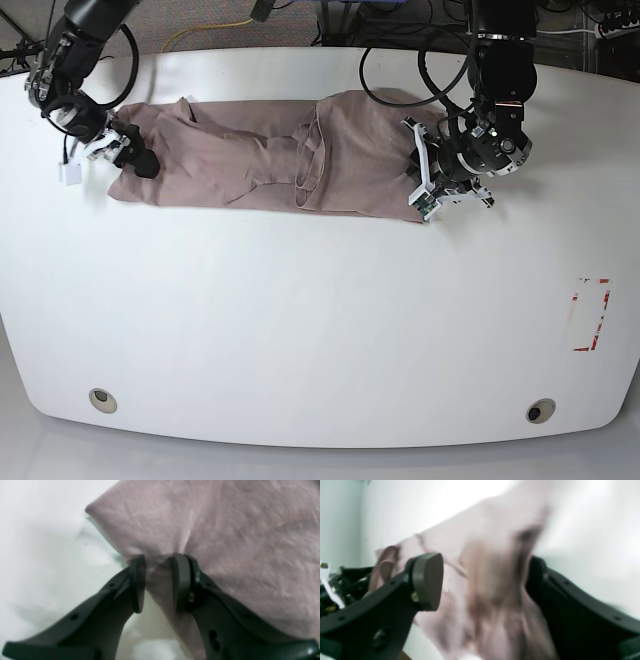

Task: Fold the T-shirt properly
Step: 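Grasp the folded shirt ends with both grippers, then push both grippers together to fold the shirt into a bundle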

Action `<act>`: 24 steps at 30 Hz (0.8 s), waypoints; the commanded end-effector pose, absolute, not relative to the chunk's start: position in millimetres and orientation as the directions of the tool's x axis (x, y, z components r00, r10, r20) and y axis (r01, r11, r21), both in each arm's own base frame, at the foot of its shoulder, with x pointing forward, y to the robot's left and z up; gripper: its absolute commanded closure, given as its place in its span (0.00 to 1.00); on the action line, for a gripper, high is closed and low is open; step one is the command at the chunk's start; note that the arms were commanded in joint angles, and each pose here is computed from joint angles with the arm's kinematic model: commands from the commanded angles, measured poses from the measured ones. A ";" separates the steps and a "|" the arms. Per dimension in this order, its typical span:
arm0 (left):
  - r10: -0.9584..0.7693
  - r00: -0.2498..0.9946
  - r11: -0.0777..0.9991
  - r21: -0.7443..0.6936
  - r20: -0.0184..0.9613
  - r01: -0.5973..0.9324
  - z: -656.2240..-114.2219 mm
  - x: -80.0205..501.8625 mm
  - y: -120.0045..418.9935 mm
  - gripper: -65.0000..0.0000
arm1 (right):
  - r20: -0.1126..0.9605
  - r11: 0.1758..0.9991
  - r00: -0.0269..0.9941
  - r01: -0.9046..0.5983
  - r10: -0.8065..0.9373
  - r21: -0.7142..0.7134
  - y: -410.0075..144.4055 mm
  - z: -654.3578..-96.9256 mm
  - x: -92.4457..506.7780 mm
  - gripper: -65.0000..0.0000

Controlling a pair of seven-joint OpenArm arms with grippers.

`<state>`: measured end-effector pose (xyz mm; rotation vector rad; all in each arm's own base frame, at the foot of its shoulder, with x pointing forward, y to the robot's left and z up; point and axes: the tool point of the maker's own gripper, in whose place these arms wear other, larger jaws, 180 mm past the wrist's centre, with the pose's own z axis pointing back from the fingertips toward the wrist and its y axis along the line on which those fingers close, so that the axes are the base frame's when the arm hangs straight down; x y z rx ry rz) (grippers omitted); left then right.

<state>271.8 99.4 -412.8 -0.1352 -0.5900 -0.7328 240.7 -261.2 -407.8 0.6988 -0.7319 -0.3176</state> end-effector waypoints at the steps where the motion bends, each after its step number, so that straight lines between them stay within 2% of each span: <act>1: -0.610 0.603 0.745 0.112 0.515 0.658 -415.1 271.6 109.5 0.76 | 0.486 0.752 0.759 0.007 -0.434 0.660 -244.3 -412.7 233.5 0.32; 3: -0.611 0.601 0.745 0.115 0.515 0.658 -414.3 272.0 109.7 0.76 | 0.507 0.756 0.758 -0.028 -0.411 0.654 -233.6 -406.6 237.2 0.38; 4: -0.610 0.603 0.745 0.113 0.514 0.658 -415.2 271.6 109.7 0.76 | 0.521 0.759 0.754 -0.044 -0.401 0.650 -229.9 -402.7 239.7 0.44; 7: -0.610 0.606 0.745 0.110 0.511 0.658 -416.6 270.9 109.5 0.76 | 0.557 0.771 0.737 -0.077 -0.383 0.632 -227.3 -391.5 246.3 0.81; 9: -0.611 0.605 0.744 0.110 0.511 0.659 -416.6 270.8 109.0 0.76 | 0.593 0.788 0.722 -0.107 -0.358 0.607 -228.2 -380.4 251.9 1.00; 18: -0.599 0.610 0.747 0.087 0.519 0.659 -418.8 269.4 98.0 0.76 | 0.727 0.858 0.639 -0.201 -0.251 0.472 -225.3 -320.1 264.4 1.00; 24: -0.562 0.637 0.756 0.015 0.527 0.655 -429.6 274.5 76.5 0.76 | 0.798 0.864 0.599 -0.366 -0.066 0.346 -180.4 -290.6 269.2 1.00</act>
